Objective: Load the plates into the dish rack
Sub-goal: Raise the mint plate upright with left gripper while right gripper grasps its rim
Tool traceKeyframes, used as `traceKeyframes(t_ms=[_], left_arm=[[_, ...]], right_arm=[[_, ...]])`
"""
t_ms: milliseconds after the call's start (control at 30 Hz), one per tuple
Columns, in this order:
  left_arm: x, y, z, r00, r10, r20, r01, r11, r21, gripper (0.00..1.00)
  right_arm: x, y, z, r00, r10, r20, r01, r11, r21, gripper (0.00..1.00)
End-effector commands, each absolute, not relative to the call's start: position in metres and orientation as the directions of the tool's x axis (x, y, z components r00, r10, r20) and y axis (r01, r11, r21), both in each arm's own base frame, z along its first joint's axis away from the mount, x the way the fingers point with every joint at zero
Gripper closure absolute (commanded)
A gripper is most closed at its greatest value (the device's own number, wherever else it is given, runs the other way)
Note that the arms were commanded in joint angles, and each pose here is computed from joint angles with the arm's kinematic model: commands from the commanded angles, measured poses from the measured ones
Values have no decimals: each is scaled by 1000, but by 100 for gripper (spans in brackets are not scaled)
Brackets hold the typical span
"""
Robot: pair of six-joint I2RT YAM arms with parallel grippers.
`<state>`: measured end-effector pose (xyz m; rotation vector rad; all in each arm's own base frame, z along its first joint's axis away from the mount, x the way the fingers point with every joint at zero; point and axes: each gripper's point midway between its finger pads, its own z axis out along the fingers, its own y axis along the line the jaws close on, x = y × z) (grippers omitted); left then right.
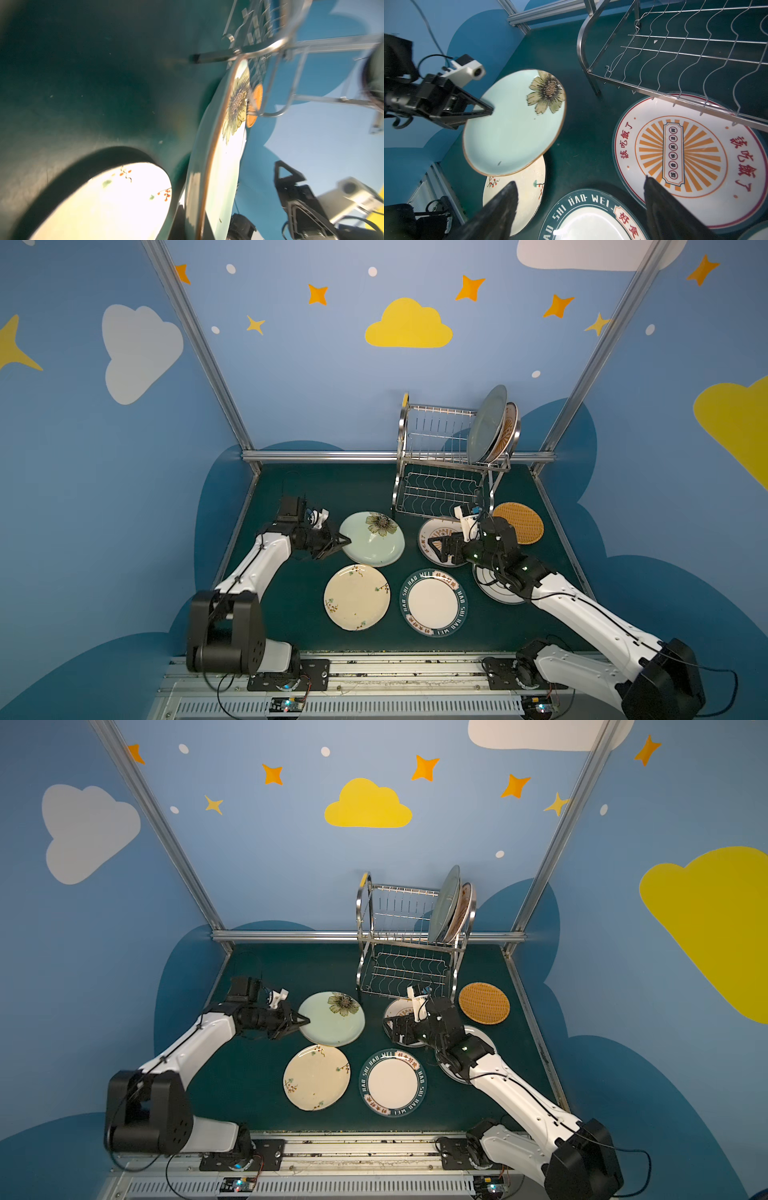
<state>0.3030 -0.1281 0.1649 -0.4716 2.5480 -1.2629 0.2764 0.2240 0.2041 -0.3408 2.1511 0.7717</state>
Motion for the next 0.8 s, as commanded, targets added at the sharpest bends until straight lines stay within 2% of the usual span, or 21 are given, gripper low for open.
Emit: traceKeyframes(t_ms=[0,100,267,433,567,633,767], left_arm=[[290,-136,224,-889,-424,-175,-39,450,-892,96],[283,-142,260,-853,-462,-243,74,353,-933,96],[277,-173,288,-846,-437,-304,209,252,-945,96],[268,-209,306,-846,-382,-373,320,197,-927,96],[264,-233,318,-844,-352,-404,373,155,-915,96],[264,-242,318,-847,-338,-411,382,153,-912,96],[265,-252,318,-844,-321,-429,400,155,-903,96]], right_arm=[[274,215,231,-614,55,-787,-475,771,424,8],[264,214,256,-628,86,-774,-498,719,484,8],[244,218,298,-649,147,-746,-526,621,580,6],[234,238,306,-740,129,-660,-519,514,683,7],[240,240,303,-765,151,-626,-480,514,711,9],[240,244,304,-778,159,-608,-469,497,730,12],[235,249,311,-800,172,-575,-453,454,767,26]])
